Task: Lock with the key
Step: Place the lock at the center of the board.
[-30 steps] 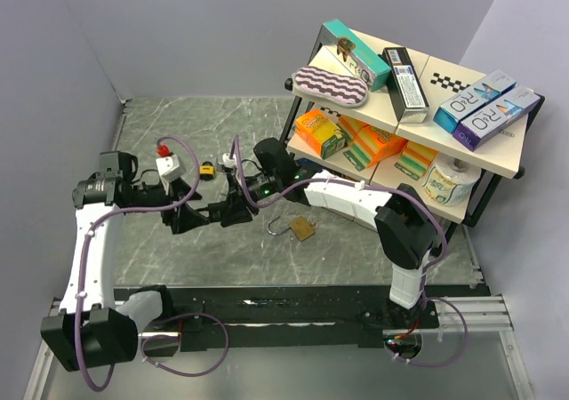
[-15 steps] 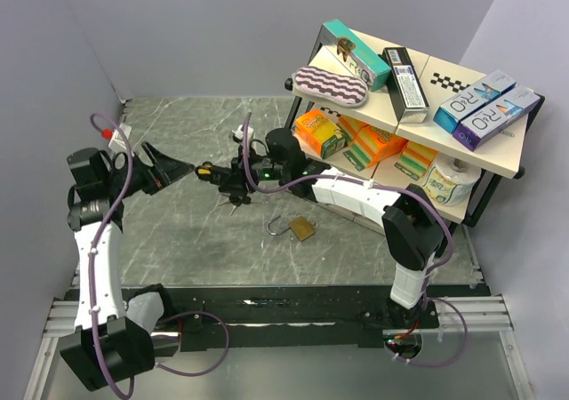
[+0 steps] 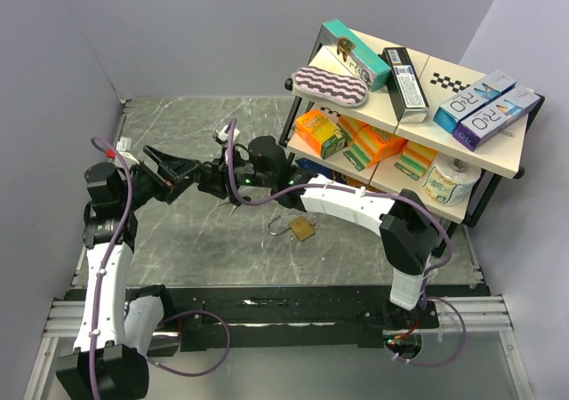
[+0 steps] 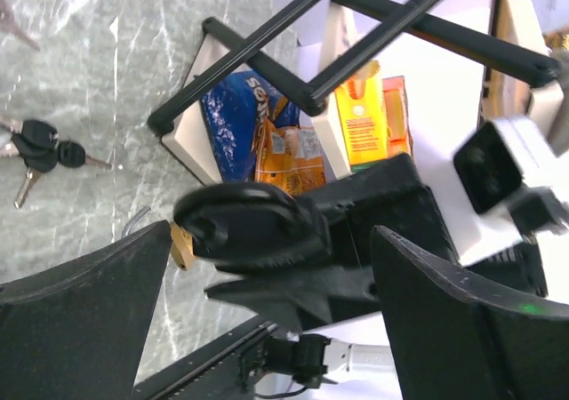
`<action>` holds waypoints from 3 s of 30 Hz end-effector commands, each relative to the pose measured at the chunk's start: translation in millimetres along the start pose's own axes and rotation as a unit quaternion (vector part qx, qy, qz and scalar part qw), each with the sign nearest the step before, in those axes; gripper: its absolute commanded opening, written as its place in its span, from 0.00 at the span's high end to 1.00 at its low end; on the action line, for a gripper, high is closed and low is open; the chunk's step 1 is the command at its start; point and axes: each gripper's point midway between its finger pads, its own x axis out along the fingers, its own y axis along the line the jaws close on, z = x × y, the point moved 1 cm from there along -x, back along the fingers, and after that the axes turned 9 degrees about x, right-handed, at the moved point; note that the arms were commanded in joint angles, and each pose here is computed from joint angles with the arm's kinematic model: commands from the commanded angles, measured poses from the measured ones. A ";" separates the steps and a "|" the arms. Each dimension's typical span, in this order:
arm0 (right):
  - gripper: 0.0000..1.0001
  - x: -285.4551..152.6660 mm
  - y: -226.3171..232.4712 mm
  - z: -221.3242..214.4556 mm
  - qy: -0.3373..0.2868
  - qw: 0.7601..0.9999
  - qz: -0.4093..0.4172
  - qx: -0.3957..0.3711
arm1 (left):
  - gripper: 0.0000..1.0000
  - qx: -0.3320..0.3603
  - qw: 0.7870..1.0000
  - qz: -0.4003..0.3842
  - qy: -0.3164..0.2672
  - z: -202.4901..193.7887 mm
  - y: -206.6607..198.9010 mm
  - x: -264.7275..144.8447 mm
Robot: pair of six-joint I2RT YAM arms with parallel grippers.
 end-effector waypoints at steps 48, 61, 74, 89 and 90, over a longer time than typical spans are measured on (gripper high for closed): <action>0.01 -118.7 2.4 -117.7 0.184 0.972 0.035 -0.143 | 0.99 0.235 0.894 0.269 0.270 -60.1 143.8 53.6; 0.01 -139.8 -11.5 -113.6 0.175 0.977 0.020 -0.120 | 0.99 0.209 0.839 0.361 0.349 -70.7 200.8 80.7; 0.01 -142.8 -17.4 -115.1 0.172 0.978 0.021 -0.120 | 0.52 0.205 0.808 0.411 0.371 -76.0 230.4 82.0; 0.01 -160.7 -33.9 -118.5 0.215 0.965 0.009 -0.152 | 0.14 0.246 0.844 0.366 0.307 -41.4 180.1 85.9; 0.01 -165.4 -39.8 -116.5 0.216 0.964 0.003 -0.157 | 0.12 0.249 0.850 0.356 0.298 -37.6 172.7 86.7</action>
